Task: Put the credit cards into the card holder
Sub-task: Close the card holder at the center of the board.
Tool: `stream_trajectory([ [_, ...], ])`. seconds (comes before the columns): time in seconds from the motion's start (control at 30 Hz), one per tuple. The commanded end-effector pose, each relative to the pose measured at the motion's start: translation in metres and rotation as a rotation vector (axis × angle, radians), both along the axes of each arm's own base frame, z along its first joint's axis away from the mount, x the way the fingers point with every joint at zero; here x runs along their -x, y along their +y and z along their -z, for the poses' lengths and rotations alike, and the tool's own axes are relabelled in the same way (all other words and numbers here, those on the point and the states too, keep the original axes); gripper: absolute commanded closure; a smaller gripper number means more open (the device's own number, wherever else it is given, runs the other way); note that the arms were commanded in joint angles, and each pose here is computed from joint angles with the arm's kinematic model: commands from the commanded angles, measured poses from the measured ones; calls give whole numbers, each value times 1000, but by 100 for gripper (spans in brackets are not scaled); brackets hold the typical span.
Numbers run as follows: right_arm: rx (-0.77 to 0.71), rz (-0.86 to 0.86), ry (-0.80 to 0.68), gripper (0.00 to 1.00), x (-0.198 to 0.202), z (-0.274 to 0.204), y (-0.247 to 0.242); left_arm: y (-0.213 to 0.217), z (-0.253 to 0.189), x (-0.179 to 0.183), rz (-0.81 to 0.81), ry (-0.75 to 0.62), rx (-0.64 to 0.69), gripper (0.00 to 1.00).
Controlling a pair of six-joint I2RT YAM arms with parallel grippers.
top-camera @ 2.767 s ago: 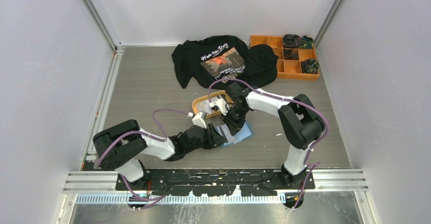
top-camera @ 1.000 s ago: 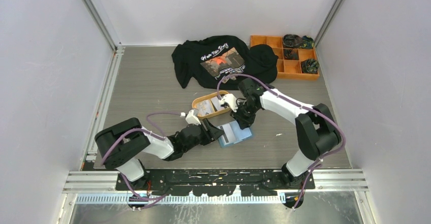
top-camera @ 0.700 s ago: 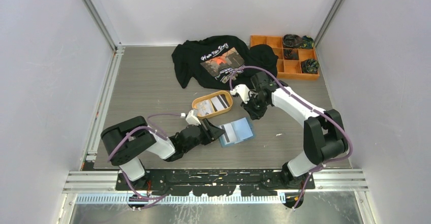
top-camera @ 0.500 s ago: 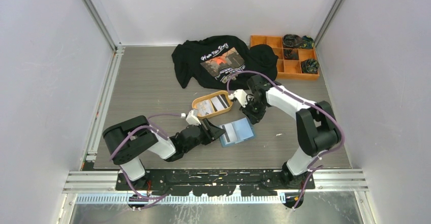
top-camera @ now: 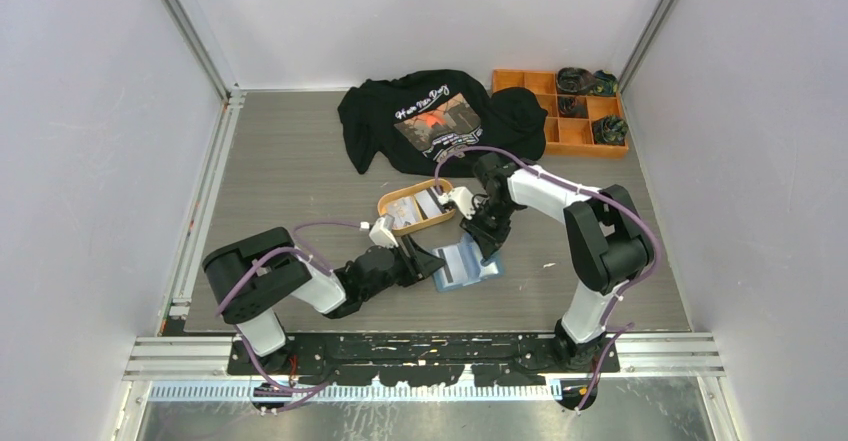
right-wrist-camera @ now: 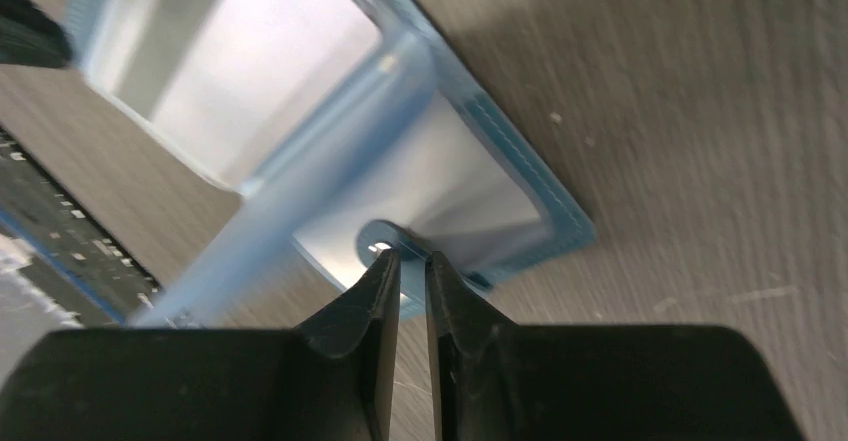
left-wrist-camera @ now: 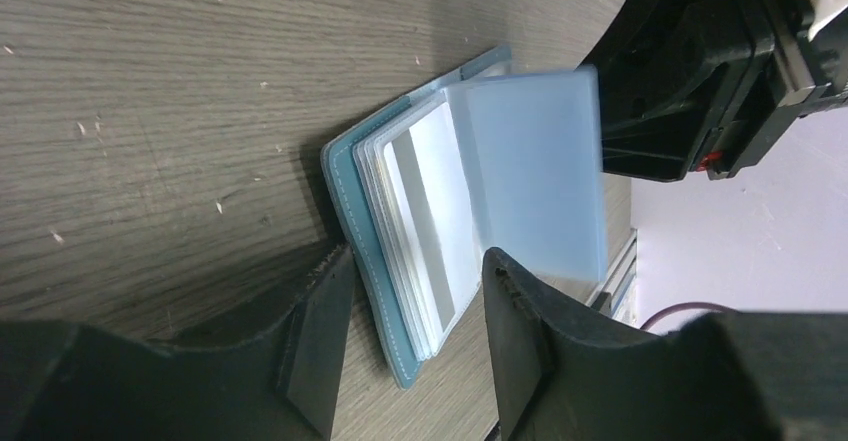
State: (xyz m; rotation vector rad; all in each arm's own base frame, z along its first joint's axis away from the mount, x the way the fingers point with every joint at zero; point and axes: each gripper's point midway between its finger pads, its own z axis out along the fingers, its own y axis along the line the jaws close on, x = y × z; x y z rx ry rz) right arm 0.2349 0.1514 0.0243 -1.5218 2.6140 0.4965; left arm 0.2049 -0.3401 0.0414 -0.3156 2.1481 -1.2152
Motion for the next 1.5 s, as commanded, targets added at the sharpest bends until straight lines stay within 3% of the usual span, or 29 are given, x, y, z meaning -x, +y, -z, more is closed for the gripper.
stream_trajectory([
  [0.0,-142,-12,88,78,14,-15,30,-10,-15,3,39,-38,27,50],
  [0.27,-140,55,-27,76,-11,-36,12,16,5,1,-35,-6,-108,54],
  [0.4,-186,68,-154,61,-22,-54,-6,16,2,1,-35,-16,-106,55],
  [0.5,-193,-33,-209,48,-16,-53,-13,10,-2,1,-15,-28,-94,55],
  [0.8,-202,-456,-272,30,14,-26,-29,11,1,2,-10,-27,-95,55],
  [1.2,-184,-531,-327,28,0,-4,-21,11,1,4,10,-42,-112,54],
  [1.47,-176,-600,-317,33,3,6,-6,10,3,6,27,-43,-117,54],
])
